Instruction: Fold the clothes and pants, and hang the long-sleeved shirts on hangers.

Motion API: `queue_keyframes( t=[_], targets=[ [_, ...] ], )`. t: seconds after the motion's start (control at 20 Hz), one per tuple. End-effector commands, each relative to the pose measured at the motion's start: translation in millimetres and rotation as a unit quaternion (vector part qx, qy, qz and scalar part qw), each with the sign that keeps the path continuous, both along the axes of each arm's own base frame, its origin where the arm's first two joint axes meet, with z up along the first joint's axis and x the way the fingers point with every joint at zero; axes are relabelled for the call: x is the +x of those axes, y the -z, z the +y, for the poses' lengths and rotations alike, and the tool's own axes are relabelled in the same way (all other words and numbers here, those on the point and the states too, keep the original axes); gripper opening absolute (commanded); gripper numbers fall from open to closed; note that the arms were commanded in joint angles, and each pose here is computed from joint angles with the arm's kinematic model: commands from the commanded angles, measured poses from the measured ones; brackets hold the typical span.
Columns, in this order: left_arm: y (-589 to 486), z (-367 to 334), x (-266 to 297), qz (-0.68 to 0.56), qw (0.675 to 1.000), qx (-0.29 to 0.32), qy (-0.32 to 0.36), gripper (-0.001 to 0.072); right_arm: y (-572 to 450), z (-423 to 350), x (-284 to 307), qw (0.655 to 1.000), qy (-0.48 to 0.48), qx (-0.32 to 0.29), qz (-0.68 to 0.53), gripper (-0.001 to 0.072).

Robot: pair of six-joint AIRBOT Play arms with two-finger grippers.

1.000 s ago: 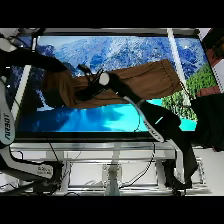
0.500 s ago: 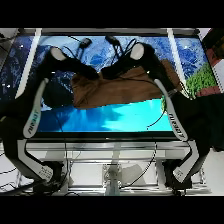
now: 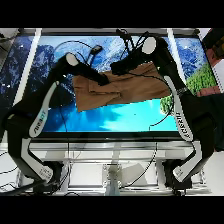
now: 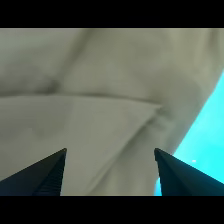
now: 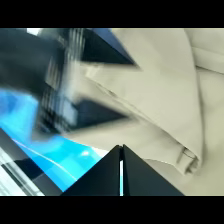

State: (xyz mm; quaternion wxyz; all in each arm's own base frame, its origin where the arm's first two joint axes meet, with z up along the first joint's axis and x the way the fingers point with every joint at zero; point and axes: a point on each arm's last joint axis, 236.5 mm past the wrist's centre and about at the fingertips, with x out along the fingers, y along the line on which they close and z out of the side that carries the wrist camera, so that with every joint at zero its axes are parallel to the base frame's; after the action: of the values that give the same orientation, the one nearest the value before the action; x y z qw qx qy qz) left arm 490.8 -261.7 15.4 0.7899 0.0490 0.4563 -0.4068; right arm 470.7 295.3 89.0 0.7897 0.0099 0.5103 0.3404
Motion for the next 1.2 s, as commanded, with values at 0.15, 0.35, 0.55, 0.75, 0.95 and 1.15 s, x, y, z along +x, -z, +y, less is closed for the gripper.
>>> queue_keyframes(
  t=[0.15,0.35,0.55,0.75,0.95,1.15],
  targets=[
    [-16.2,173.6,11.2,0.085,0.976,0.045,-0.197,0.0571,7.7,-16.5,5.0,0.999,0.007,-0.038,-0.009,0.0031],
    [21.7,215.9,-19.0,0.186,0.949,-0.013,-0.253,0.0476,10.1,-22.7,8.1,0.998,0.01,-0.052,-0.015,0.0031],
    [72.7,200.4,-44.3,0.23,0.938,-0.019,-0.258,0.0476,10.0,-23.1,9.1,0.998,0.011,-0.053,-0.017,0.0031],
    [102.3,189.3,-41.0,0.217,0.931,-0.014,-0.293,0.0476,10.3,-23.3,8.4,0.998,0.01,-0.054,-0.015,0.0031],
    [115.4,177.1,-33.2,0.192,0.931,-0.017,-0.309,0.0481,10.2,-23.2,8.7,0.998,0.01,-0.054,-0.016,0.0031],
    [119.9,150.6,-20.7,0.191,0.925,-0.057,-0.325,0.048,10.2,-23.1,8.7,0.998,0.01,-0.053,-0.016,0.0031]
  ],
)
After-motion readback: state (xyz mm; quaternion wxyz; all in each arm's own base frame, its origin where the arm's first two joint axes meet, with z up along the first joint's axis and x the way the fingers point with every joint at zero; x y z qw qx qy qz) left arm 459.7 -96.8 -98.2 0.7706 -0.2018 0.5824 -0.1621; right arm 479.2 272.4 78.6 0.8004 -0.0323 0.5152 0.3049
